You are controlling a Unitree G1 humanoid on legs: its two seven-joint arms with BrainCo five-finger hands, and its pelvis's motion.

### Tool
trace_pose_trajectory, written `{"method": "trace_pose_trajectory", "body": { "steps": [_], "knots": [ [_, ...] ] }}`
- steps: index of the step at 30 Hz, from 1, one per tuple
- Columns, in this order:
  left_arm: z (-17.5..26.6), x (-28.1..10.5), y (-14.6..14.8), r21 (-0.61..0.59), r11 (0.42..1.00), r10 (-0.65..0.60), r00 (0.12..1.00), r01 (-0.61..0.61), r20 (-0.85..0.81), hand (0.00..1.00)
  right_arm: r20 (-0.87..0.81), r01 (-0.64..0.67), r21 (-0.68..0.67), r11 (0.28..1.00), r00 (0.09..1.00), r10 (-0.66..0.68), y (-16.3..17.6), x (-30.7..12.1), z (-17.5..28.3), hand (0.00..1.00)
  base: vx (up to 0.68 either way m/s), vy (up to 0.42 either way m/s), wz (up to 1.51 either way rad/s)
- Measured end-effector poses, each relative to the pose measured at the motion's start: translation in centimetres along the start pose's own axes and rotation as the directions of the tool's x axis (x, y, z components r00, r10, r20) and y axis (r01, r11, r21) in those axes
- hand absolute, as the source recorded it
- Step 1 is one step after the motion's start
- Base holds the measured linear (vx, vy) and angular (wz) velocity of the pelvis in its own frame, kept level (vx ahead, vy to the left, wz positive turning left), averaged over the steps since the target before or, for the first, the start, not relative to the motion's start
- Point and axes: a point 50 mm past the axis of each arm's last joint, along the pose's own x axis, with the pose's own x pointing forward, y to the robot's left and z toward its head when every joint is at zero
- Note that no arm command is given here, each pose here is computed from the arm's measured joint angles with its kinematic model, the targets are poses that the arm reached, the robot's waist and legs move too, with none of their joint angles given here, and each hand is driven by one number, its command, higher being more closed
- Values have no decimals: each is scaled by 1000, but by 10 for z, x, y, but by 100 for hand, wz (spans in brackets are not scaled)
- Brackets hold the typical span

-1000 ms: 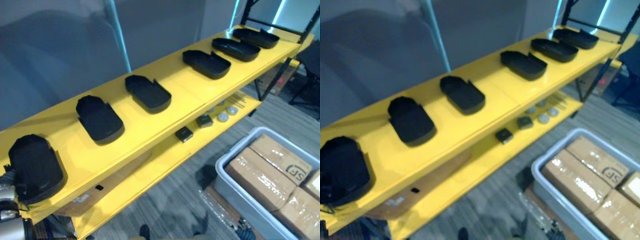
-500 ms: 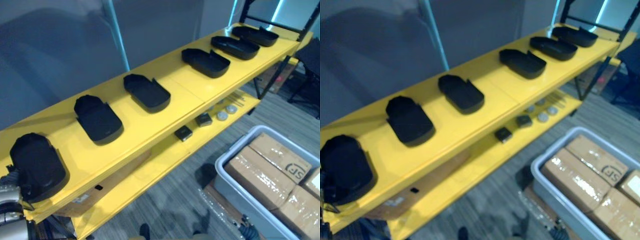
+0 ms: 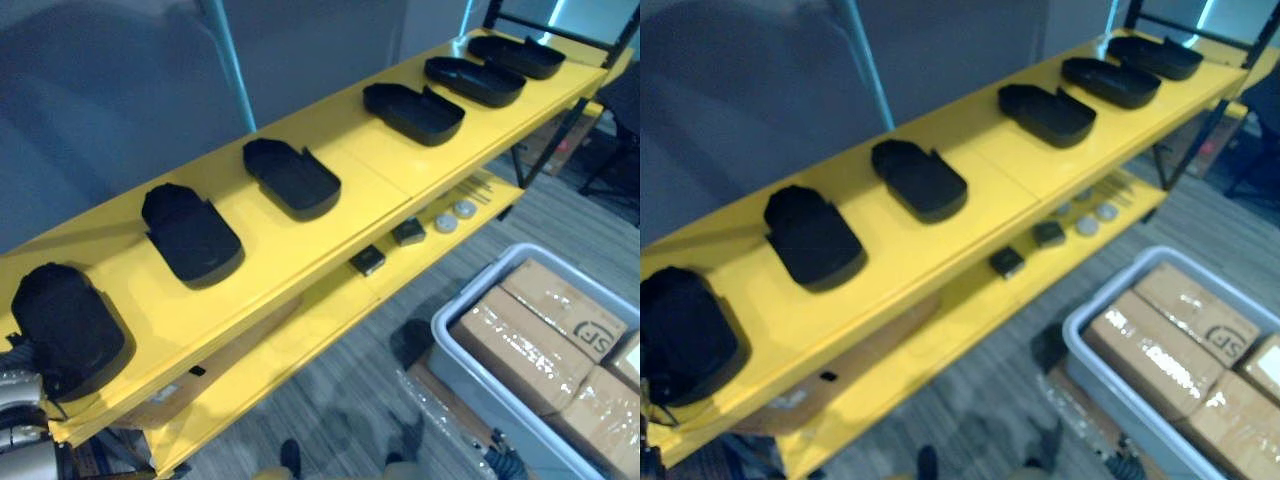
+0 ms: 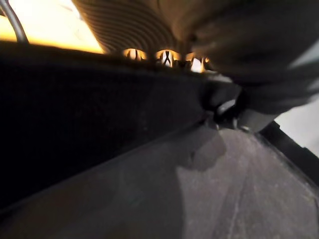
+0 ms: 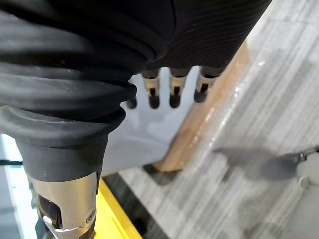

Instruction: Walk over and take plastic housings, then place them on the shelf

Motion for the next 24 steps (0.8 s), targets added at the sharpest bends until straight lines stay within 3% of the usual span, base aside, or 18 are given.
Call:
{"method": "trace_pose_trajectory", "body": {
  "steps": [10, 16, 24],
  "knots": [
    [20, -5, 9, -39, 971, 238, 967, -235, 94, 0, 27, 15, -2, 1000, 1000, -15, 2, 0, 1, 0, 0, 0, 0],
    [47, -14, 13, -186, 922, 374, 906, -340, 200, 0, 26, 17, 17, 1000, 1000, -18, 12, -2, -2, 0, 0, 0, 0],
    [111, -43, 33, -484, 784, 587, 716, -388, 377, 0, 103, -27, 14, 1000, 994, 25, 39, -1, 10, 0, 2, -4, 8]
  ]
}}
